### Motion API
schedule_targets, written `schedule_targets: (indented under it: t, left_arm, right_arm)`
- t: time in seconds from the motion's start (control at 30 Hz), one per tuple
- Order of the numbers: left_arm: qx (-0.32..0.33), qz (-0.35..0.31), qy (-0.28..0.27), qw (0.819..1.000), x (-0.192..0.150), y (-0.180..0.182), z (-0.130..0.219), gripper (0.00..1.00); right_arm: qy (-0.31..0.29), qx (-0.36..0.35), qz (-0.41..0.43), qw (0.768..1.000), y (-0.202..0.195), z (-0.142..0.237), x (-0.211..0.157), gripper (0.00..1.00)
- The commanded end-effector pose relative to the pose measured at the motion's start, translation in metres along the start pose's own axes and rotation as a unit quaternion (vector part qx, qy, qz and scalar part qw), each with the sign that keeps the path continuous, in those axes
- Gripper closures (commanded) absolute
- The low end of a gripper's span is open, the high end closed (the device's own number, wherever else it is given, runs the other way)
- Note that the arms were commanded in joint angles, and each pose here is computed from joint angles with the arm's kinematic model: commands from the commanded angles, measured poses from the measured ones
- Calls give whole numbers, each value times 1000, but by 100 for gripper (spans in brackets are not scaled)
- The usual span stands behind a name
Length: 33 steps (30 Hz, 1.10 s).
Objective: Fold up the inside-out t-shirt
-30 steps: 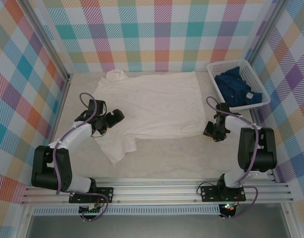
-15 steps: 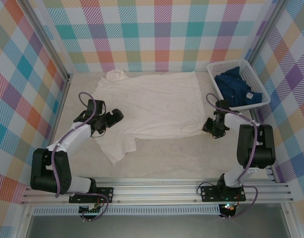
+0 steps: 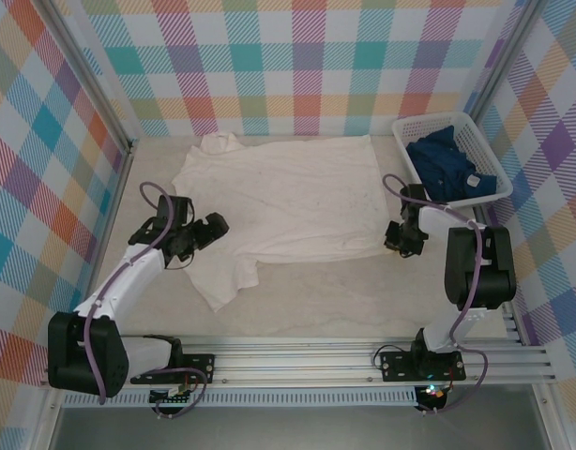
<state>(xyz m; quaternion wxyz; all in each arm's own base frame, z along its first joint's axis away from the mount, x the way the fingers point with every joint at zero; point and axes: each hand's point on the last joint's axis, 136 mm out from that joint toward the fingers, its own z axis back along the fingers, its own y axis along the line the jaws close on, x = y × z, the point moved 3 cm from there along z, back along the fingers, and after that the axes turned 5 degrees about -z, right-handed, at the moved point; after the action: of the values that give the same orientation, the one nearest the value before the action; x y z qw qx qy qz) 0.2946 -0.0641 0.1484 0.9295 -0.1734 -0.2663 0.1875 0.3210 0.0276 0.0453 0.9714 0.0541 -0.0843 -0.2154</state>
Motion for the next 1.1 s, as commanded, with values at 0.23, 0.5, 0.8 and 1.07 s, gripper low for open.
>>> schedule_targets:
  t: [0.23,0.5,0.8,1.07]
  left_arm:
    - [129,-4,95,987,-78,55,8,8]
    - [171,1,152,974,-128,67,12,18]
    - [160,-12,198,967,-155,60,0,42]
    - [160,-28,220,962,-166,58,-15,53]
  right_arm:
    - [-4,18,12,1000,6,16,-10,100]
    - [-17,35,18,999,11,26,-7,100]
    - [-10,48,21,999,15,22,-8,100]
    - [-11,45,22,999,14,23,-8,100]
